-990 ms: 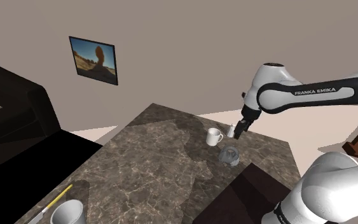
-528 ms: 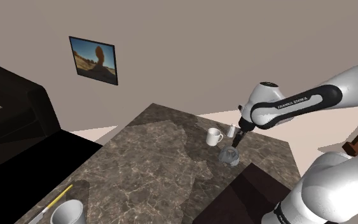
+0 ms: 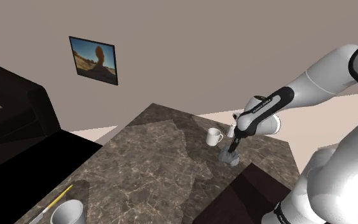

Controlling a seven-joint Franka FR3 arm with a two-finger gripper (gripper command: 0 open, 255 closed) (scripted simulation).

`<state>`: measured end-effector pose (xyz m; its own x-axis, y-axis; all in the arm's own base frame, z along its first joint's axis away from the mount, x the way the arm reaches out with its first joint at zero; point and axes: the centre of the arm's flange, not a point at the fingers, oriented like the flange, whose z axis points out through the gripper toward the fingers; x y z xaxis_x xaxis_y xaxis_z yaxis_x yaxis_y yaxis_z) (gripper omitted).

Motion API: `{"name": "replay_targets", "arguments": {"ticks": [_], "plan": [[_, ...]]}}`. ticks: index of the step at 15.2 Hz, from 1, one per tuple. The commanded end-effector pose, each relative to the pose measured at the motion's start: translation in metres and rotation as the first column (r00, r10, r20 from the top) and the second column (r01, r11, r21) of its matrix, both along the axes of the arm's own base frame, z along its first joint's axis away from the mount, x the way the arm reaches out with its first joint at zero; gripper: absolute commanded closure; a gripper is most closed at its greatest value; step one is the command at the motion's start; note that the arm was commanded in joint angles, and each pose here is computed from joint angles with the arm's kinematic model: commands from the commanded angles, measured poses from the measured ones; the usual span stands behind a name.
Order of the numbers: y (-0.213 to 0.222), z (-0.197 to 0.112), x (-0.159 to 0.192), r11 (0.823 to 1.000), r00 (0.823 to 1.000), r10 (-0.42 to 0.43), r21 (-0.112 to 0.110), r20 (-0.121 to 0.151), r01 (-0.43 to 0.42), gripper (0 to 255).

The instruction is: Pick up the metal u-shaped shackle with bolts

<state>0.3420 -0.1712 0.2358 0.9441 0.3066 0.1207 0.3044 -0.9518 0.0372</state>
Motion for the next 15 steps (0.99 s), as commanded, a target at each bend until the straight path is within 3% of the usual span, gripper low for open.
{"name": "replay_targets", "arguments": {"ticks": [1, 7, 8, 15], "plan": [[-0.001, -0.012, 0.0, 1.0, 1.0, 0.002, -0.004, 0.002, -0.002, 0], [-0.001, -0.036, 0.0, 1.0, 1.0, 0.002, -0.004, 0.002, -0.002, 0], [-0.001, -0.036, -0.001, 1.0, 1.0, 0.002, -0.004, 0.002, -0.002, 255], [-0.001, -0.035, -0.001, 1.0, 1.0, 0.002, -0.004, 0.002, -0.002, 255]]}}
